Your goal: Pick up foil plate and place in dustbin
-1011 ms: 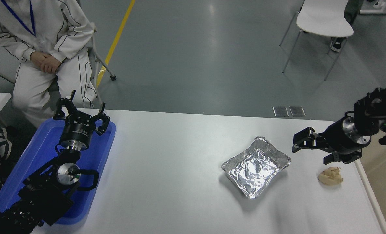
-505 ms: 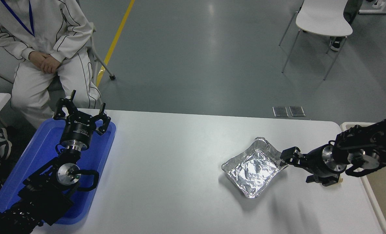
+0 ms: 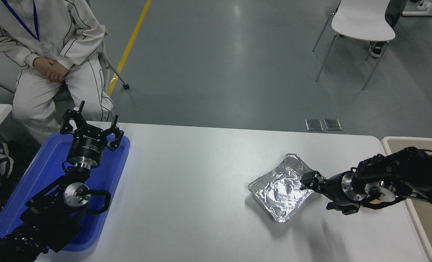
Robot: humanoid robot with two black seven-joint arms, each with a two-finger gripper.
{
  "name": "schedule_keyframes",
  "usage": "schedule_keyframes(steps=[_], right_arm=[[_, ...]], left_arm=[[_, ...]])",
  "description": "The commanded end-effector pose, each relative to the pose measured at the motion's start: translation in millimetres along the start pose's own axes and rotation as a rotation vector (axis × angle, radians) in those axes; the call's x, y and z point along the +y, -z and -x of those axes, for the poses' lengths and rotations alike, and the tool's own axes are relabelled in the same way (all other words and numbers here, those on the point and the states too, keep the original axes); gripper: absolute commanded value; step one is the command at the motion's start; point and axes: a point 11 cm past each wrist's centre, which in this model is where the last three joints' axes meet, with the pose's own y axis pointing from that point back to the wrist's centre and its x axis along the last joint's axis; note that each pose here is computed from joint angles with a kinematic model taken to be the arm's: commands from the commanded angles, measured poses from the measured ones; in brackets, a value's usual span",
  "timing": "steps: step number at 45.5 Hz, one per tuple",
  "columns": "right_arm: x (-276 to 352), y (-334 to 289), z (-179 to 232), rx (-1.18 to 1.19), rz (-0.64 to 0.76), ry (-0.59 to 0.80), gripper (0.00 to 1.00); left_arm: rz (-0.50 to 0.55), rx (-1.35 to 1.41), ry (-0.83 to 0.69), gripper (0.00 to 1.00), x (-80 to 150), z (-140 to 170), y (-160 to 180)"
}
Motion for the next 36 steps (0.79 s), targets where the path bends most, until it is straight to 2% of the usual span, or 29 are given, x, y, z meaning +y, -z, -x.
schedule_keyframes(steps=[1,21,29,36], right_arm=[[-13.2,5.2,10.5,-0.01,-0.011,-0.055,0.98],[-19.4,18.4,0.3,-0.014,-0.045,-0.099,0.97],[-25.1,18.1,11.2,-0.01,-0.038,-0.075,0.67],[-26.5,16.7,13.7,-0.011,-0.036,-0.07,0.58]], left_arm=[[-0.001,0.0,0.002,1.0,-0.3,0.6,0.2],[-0.001,0.0,-0.001,1.0,0.4,-0.4,0.3],[0.0,0.0,0.0,1.0,-0.1,0.1,0.0],[-0.001,0.0,-0.001,1.0,0.4,-0.4,0.3]])
